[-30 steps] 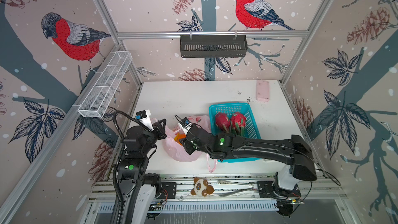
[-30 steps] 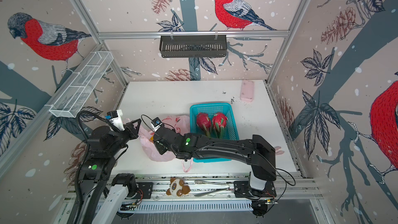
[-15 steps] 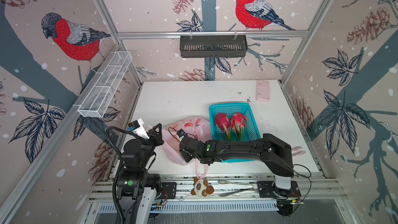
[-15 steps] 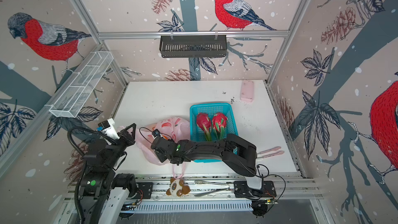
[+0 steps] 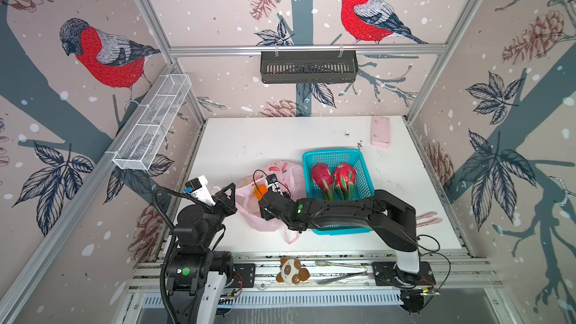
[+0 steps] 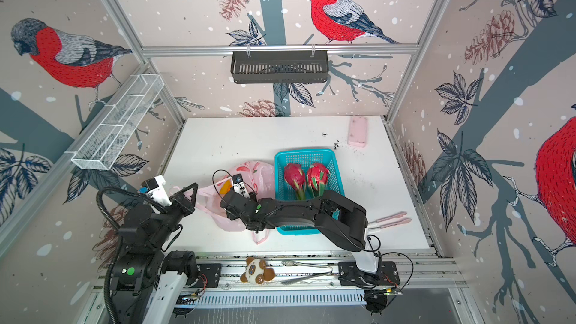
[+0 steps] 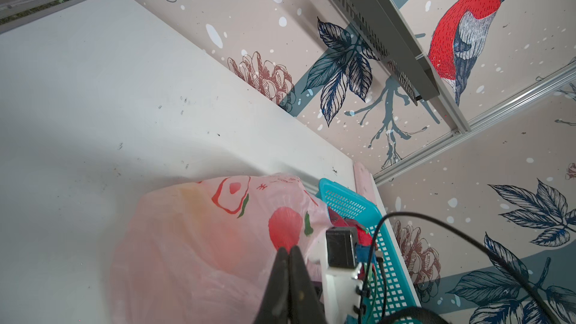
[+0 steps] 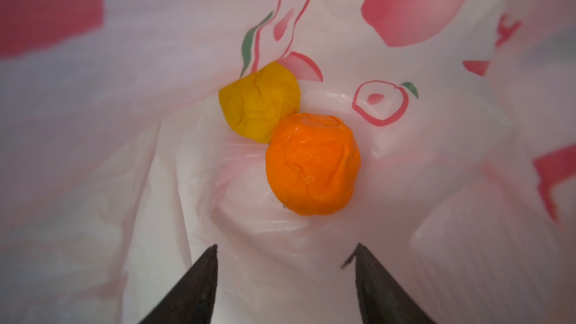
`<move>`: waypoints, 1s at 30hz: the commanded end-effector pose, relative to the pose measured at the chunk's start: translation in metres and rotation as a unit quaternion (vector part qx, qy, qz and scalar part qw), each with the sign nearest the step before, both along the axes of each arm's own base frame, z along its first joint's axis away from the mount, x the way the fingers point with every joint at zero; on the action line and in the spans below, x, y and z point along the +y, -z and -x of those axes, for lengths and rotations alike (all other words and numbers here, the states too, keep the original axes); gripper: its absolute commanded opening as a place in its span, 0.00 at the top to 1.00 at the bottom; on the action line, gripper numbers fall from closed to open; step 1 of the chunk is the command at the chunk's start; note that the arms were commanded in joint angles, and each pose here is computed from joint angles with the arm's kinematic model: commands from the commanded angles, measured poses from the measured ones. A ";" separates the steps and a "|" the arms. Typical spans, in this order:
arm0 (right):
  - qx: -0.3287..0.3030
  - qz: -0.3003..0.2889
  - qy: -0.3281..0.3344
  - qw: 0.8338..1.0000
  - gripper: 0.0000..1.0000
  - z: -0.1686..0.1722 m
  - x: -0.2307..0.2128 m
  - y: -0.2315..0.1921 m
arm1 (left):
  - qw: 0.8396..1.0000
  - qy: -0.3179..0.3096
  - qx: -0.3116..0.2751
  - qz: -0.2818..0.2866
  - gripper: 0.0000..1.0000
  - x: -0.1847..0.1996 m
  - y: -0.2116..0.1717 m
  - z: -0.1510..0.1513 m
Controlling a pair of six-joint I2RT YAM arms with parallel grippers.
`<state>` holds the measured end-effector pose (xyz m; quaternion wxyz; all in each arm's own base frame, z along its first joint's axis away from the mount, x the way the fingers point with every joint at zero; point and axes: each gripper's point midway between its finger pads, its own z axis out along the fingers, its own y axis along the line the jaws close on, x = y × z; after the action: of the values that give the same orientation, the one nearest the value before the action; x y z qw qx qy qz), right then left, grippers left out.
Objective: Untie the knot of the plastic bag and take out the fruit
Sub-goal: 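Move the right gripper from the basket over the pink bag opening, then lower the right gripper into the pink bag toward the orange fruit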
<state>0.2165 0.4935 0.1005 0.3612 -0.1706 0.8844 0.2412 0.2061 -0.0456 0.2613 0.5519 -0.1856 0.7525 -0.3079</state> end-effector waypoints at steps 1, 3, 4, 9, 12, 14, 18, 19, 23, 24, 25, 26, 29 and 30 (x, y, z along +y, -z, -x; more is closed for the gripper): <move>0.000 -0.033 0.057 0.998 0.25 -0.015 0.004 -0.009 | 1.000 0.003 0.004 0.007 1.00 -0.001 0.001 0.001; 0.000 -0.044 0.068 0.997 0.23 -0.021 0.007 -0.012 | 1.000 0.004 0.003 0.009 1.00 -0.002 0.001 0.002; 0.001 -0.053 0.070 0.996 0.23 -0.024 0.009 -0.014 | 1.000 0.006 0.003 0.009 1.00 -0.002 0.001 0.002; 0.015 -0.065 0.082 0.994 0.20 -0.036 0.020 -0.015 | 1.000 0.024 0.013 0.010 1.00 -0.008 0.006 0.006; 0.022 -0.069 0.086 0.994 0.17 -0.040 0.025 -0.012 | 0.999 0.034 0.016 0.014 1.00 -0.012 0.010 0.008; 0.030 -0.074 0.085 0.993 0.16 -0.043 0.028 -0.009 | 0.999 0.039 0.015 0.016 1.00 -0.013 0.012 0.010; 0.041 -0.084 0.079 0.992 0.14 -0.047 0.034 -0.003 | 0.999 0.045 0.018 0.018 1.00 -0.015 0.016 0.012; 0.043 -0.085 0.080 0.992 0.13 -0.048 0.035 -0.002 | 0.999 0.046 0.018 0.017 1.00 -0.016 0.017 0.012; 0.050 -0.086 0.076 0.992 0.12 -0.049 0.040 0.004 | 0.998 0.048 0.021 0.018 1.00 -0.017 0.020 0.015; 0.054 -0.086 0.072 0.992 0.12 -0.046 0.042 0.004 | 0.998 0.047 0.023 0.018 1.00 -0.016 0.021 0.015; 0.056 -0.085 0.068 0.992 0.12 -0.043 0.043 0.004 | 0.998 0.047 0.024 0.017 1.00 -0.016 0.022 0.015; 0.054 -0.082 0.063 0.993 0.12 -0.038 0.044 0.003 | 0.999 0.045 0.024 0.018 1.00 -0.016 0.023 0.015; 0.052 -0.069 0.053 0.995 0.12 -0.021 0.042 0.002 | 0.999 0.040 0.017 0.021 1.00 -0.014 0.022 0.012; 0.052 -0.067 0.050 0.995 0.12 -0.017 0.041 0.003 | 0.999 0.037 0.015 0.023 1.00 -0.013 0.022 0.011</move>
<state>0.2448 0.5351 0.0923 0.3392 -0.0828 0.8916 0.2883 0.1923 -0.0612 0.2372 0.5182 -0.1651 0.7674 -0.3396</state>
